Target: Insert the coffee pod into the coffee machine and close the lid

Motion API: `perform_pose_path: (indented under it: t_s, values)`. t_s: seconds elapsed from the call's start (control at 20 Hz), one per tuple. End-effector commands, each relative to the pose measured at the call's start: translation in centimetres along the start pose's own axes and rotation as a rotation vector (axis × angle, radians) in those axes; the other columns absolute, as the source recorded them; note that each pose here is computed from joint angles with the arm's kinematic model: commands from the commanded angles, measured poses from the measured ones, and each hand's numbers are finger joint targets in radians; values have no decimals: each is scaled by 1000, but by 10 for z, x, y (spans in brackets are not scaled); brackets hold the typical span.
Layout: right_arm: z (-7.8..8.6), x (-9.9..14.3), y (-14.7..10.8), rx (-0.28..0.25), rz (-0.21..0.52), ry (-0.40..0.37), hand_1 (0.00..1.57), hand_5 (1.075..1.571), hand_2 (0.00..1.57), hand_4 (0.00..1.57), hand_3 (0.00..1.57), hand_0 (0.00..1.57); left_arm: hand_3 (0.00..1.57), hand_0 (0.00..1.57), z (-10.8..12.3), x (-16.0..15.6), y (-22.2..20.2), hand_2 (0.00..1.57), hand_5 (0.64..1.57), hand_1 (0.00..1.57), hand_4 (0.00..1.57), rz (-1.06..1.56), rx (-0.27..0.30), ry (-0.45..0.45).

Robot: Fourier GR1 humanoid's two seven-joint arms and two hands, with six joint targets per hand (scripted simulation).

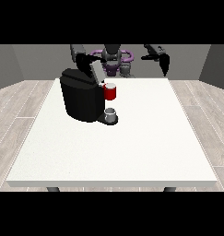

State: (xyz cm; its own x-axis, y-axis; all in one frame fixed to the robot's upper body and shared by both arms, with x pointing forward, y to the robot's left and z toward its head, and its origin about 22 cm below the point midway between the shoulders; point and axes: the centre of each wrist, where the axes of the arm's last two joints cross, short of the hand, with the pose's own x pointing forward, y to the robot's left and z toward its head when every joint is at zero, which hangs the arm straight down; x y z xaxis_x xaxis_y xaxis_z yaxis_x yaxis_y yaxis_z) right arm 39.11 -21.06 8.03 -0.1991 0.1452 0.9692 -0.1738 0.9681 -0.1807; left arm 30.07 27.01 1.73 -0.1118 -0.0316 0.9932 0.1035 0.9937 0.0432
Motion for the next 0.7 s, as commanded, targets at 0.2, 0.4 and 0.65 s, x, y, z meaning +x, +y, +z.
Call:
perform_pose_path:
  t_s: [0.2, 0.4, 0.65]
  values:
    - [-21, 21, 23, 40, 25, -19, 0, 1571, 0, 154, 0, 0, 0, 0, -7, 3, -1, 0, 1571, 0, 148, -16, 13, 7]
    - [-13, 10, 47, 100, 78, -4, 0, 1571, 0, 61, 0, 0, 0, 0, 5, -10, 5, 0, 1571, 0, 181, -1, 10, 26]
    - [-25, 28, 61, 121, 127, -62, 0, 1571, 0, 124, 0, 0, 0, 0, -8, 2, 5, 0, 1571, 0, 0, -4, 3, -58]
